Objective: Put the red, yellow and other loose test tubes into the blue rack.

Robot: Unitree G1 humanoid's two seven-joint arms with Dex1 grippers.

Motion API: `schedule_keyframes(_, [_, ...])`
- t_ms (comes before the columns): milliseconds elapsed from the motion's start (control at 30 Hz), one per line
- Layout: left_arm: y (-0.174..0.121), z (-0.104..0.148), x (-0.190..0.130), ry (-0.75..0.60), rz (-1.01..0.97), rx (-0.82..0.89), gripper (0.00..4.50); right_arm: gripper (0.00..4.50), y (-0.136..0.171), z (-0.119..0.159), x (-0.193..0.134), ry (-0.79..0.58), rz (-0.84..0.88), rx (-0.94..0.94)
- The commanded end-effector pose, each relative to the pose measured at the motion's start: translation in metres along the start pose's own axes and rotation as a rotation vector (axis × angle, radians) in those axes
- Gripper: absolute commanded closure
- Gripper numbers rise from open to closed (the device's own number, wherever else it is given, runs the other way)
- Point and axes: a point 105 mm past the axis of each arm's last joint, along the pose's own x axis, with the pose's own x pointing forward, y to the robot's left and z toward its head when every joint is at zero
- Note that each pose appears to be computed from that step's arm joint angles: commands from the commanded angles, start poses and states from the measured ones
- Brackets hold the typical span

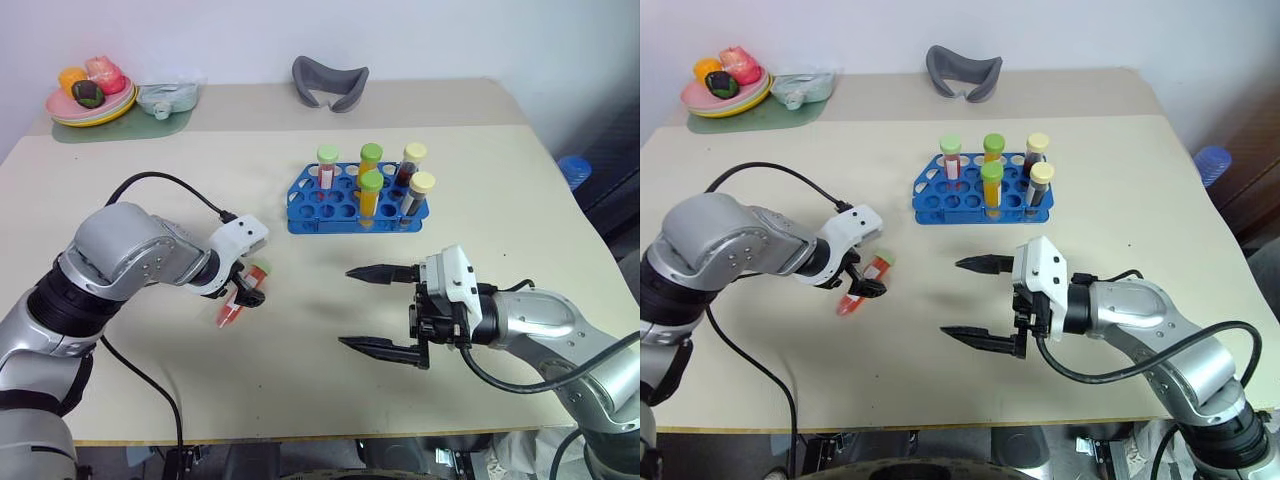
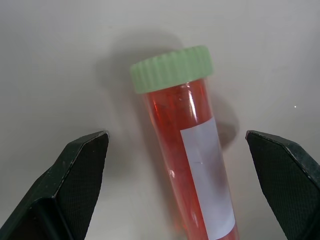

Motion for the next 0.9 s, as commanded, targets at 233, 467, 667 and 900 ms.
schedule_keyframes(233, [0.001,0.005,0.001,0.015,0.059,0.000,0.00,0.03,0.004,0.011,0.005,-0.033,-0.002,-0.042])
schedule_keyframes(467, [0.003,0.007,-0.002,0.008,0.082,-0.015,2.82,0.00,0.003,0.011,0.008,-0.041,0.003,-0.046])
schedule_keyframes(667, [0.011,0.018,-0.011,-0.041,0.126,-0.046,3.74,0.00,0.003,0.011,0.009,-0.042,0.001,-0.040])
schedule_keyframes(900, [0.024,0.090,-0.077,-0.706,0.214,-0.045,3.74,0.00,-0.017,-0.006,-0.007,-0.044,-0.186,0.077])
